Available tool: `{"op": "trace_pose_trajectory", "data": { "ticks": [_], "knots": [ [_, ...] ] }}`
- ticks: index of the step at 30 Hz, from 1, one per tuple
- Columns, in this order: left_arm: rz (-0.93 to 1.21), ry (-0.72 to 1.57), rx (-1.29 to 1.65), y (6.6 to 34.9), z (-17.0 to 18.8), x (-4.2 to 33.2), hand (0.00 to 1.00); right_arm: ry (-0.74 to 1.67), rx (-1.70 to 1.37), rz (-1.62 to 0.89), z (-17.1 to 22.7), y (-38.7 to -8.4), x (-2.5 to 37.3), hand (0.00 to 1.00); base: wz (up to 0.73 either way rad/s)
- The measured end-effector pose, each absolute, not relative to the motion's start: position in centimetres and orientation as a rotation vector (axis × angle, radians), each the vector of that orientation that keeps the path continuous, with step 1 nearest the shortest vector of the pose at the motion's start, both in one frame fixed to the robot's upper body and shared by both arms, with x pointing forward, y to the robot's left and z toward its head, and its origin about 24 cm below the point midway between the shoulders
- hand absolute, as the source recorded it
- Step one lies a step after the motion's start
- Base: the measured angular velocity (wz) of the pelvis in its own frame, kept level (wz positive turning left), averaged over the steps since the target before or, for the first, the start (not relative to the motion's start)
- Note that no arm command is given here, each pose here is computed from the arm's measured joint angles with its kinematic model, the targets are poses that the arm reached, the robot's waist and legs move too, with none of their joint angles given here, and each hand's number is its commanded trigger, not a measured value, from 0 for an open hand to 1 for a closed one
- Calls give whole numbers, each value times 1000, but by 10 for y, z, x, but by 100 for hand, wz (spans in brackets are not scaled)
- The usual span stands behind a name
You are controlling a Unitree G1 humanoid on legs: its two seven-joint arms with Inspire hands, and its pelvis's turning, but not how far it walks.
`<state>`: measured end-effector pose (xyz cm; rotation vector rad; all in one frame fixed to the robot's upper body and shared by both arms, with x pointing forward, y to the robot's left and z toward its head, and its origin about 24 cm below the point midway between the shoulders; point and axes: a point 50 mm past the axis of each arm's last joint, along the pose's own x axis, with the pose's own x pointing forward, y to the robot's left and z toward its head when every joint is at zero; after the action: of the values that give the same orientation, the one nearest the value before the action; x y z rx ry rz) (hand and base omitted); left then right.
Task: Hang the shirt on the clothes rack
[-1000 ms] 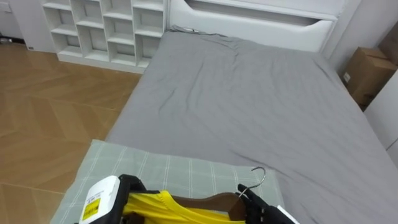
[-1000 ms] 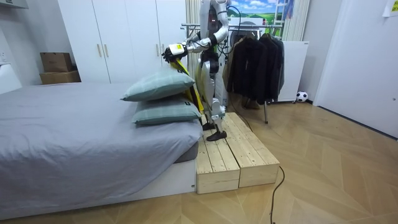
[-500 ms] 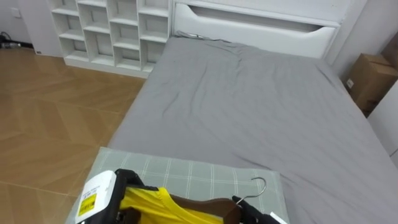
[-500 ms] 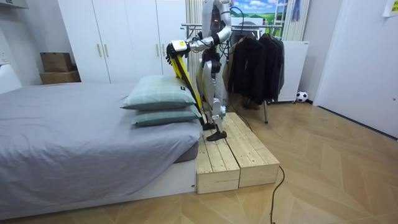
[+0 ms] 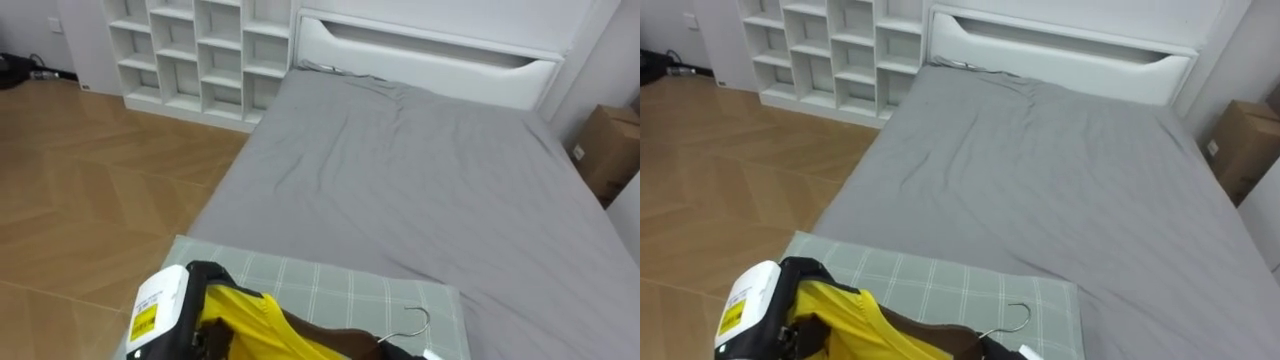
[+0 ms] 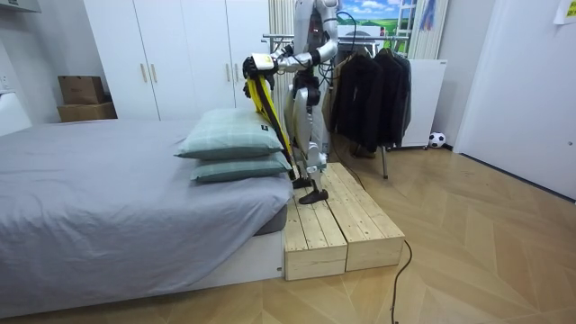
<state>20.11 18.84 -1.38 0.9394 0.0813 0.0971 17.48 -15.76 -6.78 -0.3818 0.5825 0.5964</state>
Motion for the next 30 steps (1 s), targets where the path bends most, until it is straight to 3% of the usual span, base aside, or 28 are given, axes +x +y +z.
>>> {"op": "trace_pose_trajectory", "data": {
  "ticks": [30],
  "knots": [
    [124,121,917,185,-17,201,100,630,-325,568,-76,-146,175,0,0]
  ]
}}
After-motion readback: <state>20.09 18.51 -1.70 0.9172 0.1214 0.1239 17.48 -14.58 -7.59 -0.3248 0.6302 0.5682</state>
